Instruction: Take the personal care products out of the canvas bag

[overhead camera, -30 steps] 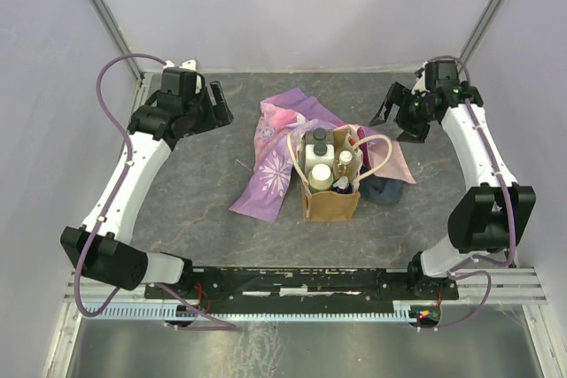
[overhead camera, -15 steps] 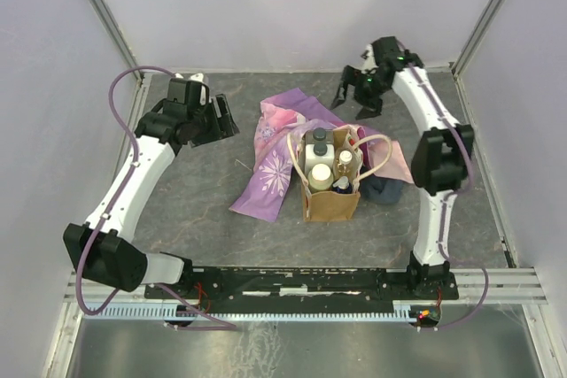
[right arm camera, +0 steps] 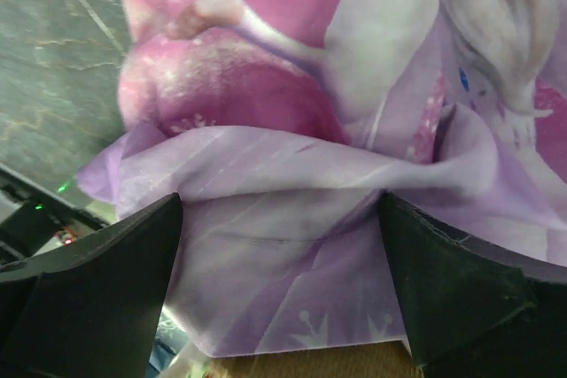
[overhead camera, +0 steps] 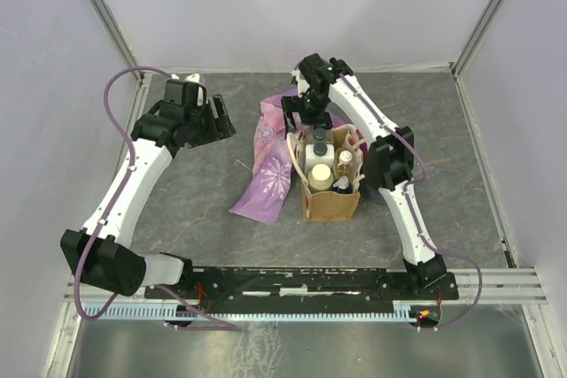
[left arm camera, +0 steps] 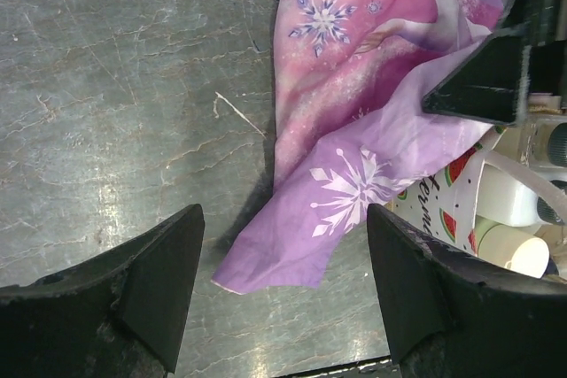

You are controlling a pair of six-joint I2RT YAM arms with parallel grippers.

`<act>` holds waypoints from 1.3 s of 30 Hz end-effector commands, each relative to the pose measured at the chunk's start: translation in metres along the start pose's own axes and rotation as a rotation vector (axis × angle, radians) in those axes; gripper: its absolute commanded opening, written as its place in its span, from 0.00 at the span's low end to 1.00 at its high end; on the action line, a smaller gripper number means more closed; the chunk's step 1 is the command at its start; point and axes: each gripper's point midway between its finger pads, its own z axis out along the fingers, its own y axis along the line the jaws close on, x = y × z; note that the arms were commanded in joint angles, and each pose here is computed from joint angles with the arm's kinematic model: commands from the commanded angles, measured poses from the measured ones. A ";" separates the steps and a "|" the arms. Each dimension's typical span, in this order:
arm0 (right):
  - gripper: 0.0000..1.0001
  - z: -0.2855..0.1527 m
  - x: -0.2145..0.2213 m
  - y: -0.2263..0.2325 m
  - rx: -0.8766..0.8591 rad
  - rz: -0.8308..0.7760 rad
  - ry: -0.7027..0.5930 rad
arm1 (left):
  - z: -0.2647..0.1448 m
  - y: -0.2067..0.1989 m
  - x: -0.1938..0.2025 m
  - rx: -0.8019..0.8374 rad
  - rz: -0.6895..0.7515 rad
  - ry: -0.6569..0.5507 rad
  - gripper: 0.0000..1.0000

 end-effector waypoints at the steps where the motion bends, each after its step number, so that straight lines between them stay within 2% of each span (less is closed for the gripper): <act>1: 1.00 0.015 0.028 -0.029 0.139 -0.017 0.138 | -0.008 -0.007 -0.008 0.045 0.003 -0.038 0.80; 5: 1.00 0.024 0.035 -0.067 0.252 0.032 0.191 | -0.013 -0.008 -0.009 0.050 0.004 -0.049 0.80; 11: 1.00 0.011 0.033 -0.138 0.313 0.225 0.218 | -0.025 -0.009 -0.012 0.055 0.004 -0.070 0.80; 21: 1.00 -0.075 0.031 -0.256 0.496 0.461 0.075 | -0.037 -0.010 -0.015 0.060 0.003 -0.091 0.80; 25: 1.00 -0.101 0.052 -0.295 0.547 0.539 0.088 | -0.040 -0.011 -0.017 0.062 0.000 -0.097 0.80; 30: 1.00 -0.136 0.104 -0.350 0.729 0.652 0.134 | -0.039 -0.010 -0.014 0.061 0.000 -0.089 0.80; 34: 1.00 -0.184 0.110 -0.368 0.855 0.736 0.015 | -0.039 -0.009 -0.013 0.058 0.001 -0.090 0.80; 37: 1.00 -0.225 0.096 -0.355 0.942 0.710 -0.125 | -0.039 -0.008 -0.012 0.052 -0.001 -0.091 0.80; 39: 1.00 -0.247 0.083 -0.331 0.939 0.667 -0.228 | -0.039 -0.008 -0.012 0.053 -0.005 -0.090 0.80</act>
